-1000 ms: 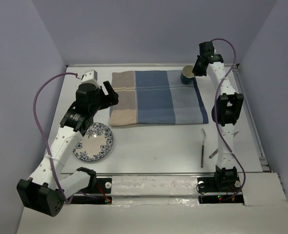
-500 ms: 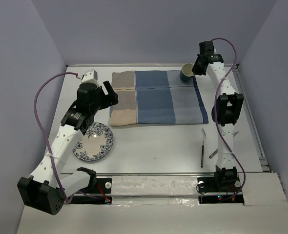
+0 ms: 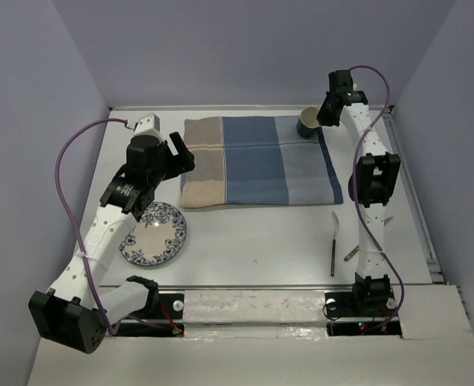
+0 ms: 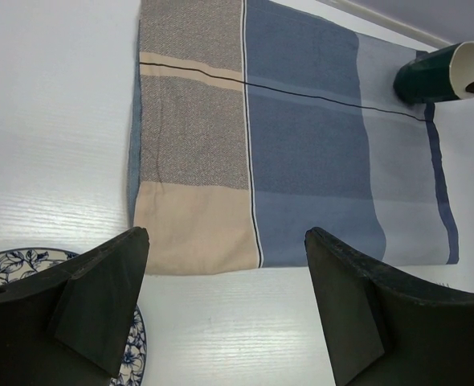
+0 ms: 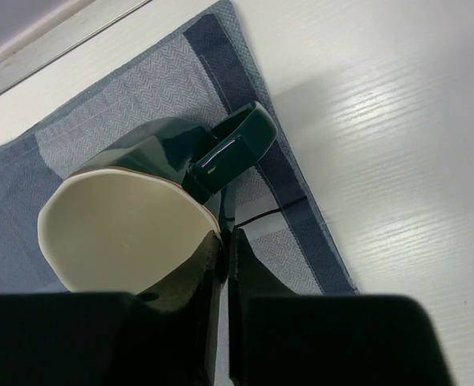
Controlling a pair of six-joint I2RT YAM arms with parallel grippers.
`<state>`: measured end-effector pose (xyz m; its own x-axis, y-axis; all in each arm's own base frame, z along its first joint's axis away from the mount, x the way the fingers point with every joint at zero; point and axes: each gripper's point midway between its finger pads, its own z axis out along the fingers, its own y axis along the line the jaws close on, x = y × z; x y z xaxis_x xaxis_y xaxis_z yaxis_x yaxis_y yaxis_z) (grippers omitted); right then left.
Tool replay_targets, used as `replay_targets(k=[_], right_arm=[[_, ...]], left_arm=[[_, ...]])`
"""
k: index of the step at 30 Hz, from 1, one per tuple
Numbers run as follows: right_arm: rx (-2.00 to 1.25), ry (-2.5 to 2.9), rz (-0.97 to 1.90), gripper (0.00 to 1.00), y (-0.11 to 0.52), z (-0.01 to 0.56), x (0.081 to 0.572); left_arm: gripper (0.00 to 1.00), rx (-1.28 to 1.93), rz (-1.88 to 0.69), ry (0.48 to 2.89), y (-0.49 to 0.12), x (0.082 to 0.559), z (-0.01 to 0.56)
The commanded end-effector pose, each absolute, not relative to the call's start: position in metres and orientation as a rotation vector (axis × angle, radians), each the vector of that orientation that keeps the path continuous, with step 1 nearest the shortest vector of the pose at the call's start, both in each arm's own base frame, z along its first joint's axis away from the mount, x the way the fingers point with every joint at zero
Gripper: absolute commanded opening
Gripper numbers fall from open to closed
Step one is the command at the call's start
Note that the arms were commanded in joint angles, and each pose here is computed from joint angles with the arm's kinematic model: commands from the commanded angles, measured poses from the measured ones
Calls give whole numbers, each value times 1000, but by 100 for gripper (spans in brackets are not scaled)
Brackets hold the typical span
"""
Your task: Set the dinner table for one person
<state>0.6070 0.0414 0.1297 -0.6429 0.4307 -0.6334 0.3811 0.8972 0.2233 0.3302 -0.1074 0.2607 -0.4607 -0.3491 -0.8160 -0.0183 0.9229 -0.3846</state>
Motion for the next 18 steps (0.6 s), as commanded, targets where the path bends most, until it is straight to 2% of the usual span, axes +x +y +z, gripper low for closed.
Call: replay_targets(k=[1,3,4,7,13,16,18], right_arm=[[608,2186,148,26,39,171,629],[603,2175,159,41,40,176,631],[600,2160,164,54,41,182,632],[581,2116,191,68,38,203,637],[483,2041,309,70,54,255,631],[372,2050,469,71,94,275,606],[270,2055,595,71,144,281,572]], left_arm=[[89,-267,-442,1958,-113,331,289],[89,-276,-452,1965,-114,330,285],[89,-279,-452,1963,-113,329,286],[89,-277,-435,1971,-111,329,282],[89,-273,-441,1951,-112,333,295],[89,-281,-436,1904,-109,335,318],[89,-286,-433,1869,-107,336,337]])
